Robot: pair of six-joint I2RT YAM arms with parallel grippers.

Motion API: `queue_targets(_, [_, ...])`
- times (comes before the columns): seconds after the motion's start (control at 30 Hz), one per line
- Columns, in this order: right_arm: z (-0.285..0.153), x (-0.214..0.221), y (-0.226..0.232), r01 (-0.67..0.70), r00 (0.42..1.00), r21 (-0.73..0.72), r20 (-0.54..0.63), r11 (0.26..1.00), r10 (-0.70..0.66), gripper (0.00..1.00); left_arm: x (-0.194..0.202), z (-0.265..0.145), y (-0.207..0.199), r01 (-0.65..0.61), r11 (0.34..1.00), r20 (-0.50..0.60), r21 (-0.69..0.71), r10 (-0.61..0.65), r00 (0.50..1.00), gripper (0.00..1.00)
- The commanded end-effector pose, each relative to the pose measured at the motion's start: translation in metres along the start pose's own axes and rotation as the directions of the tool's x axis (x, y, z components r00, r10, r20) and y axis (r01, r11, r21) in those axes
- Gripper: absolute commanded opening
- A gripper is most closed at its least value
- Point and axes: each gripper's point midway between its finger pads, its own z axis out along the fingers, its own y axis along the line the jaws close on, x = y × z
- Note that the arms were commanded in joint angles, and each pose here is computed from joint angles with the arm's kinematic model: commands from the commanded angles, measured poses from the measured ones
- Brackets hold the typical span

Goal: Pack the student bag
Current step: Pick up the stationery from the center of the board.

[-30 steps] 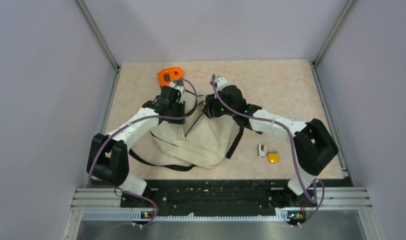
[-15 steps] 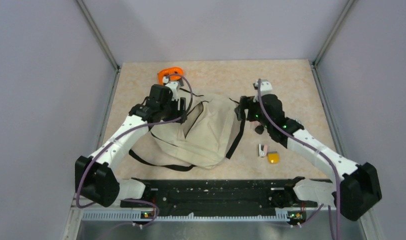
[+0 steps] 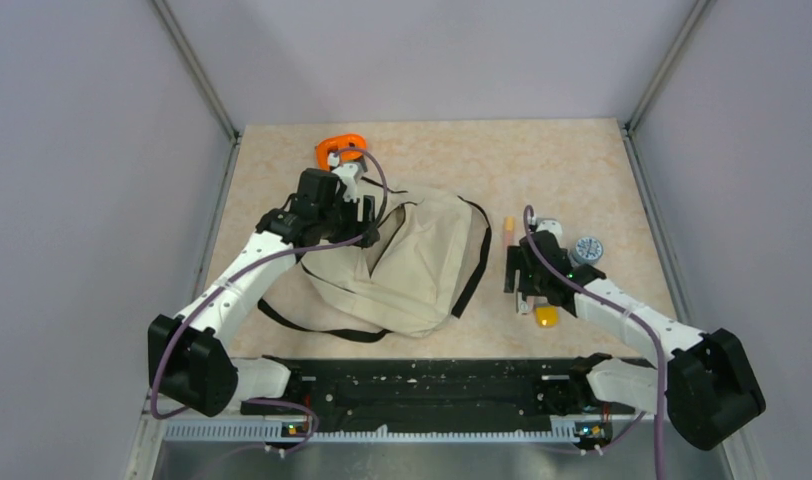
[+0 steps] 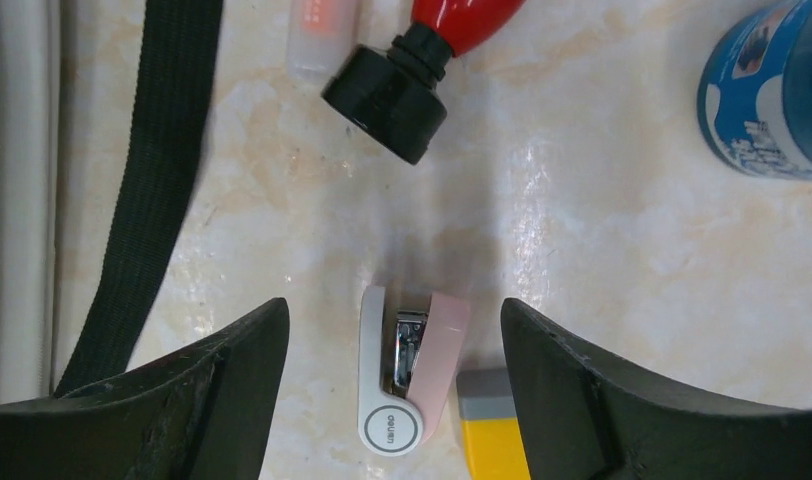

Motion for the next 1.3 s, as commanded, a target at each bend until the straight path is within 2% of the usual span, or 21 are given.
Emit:
queue_targets(0.0, [0.003, 0.013, -0.006, -0.031, 0.998, 0.032, -0.054, 0.999, 0.033, 0.75, -0.005, -0.001, -0.003, -0.005, 1.000, 0.023, 0.021, 0.004, 1.000, 0.74])
queue_targets(0.27, [0.008, 0.031, -0.005, -0.034, 0.992, 0.032, -0.124, 0.999, 0.038, 0.69, -0.002, 0.000, 0.002, -0.003, 1.000, 0.013, -0.007, 0.003, 1.000, 0.74])
queue_targets(0.47, [0.013, 0.042, -0.001, -0.017, 0.984, 0.012, -0.179, 1.000, 0.019, 0.57, -0.002, 0.001, 0.002, -0.003, 1.000, 0.012, -0.010, 0.003, 1.000, 0.74])
queue_targets(0.73, [0.011, 0.037, 0.001, -0.014, 0.987, -0.002, -0.160, 1.000, 0.014, 0.44, -0.002, 0.001, 0.002, -0.005, 1.000, 0.012, -0.007, 0.005, 1.000, 0.74])
queue_targets(0.9, [0.002, 0.023, 0.004, -0.017, 0.996, -0.040, -0.092, 0.999, 0.013, 0.40, -0.006, -0.003, -0.003, -0.014, 1.000, 0.031, 0.016, 0.014, 0.999, 0.74])
queue_targets(1.0, [-0.012, 0.001, 0.016, -0.014, 1.000, -0.112, -0.017, 0.994, 0.012, 0.40, -0.010, -0.007, -0.007, -0.018, 0.999, 0.056, 0.038, 0.016, 0.998, 0.73])
queue_targets(1.13, [-0.040, -0.046, 0.047, 0.002, 0.991, -0.280, 0.129, 0.960, 0.036, 0.39, -0.013, -0.010, -0.013, -0.019, 0.997, 0.072, 0.069, 0.014, 0.997, 0.73])
queue_targets(1.27, [-0.076, -0.097, 0.098, 0.069, 0.958, -0.483, 0.278, 0.873, 0.077, 0.38, -0.012, -0.008, -0.006, -0.007, 0.999, 0.070, 0.033, 0.005, 0.998, 0.73])
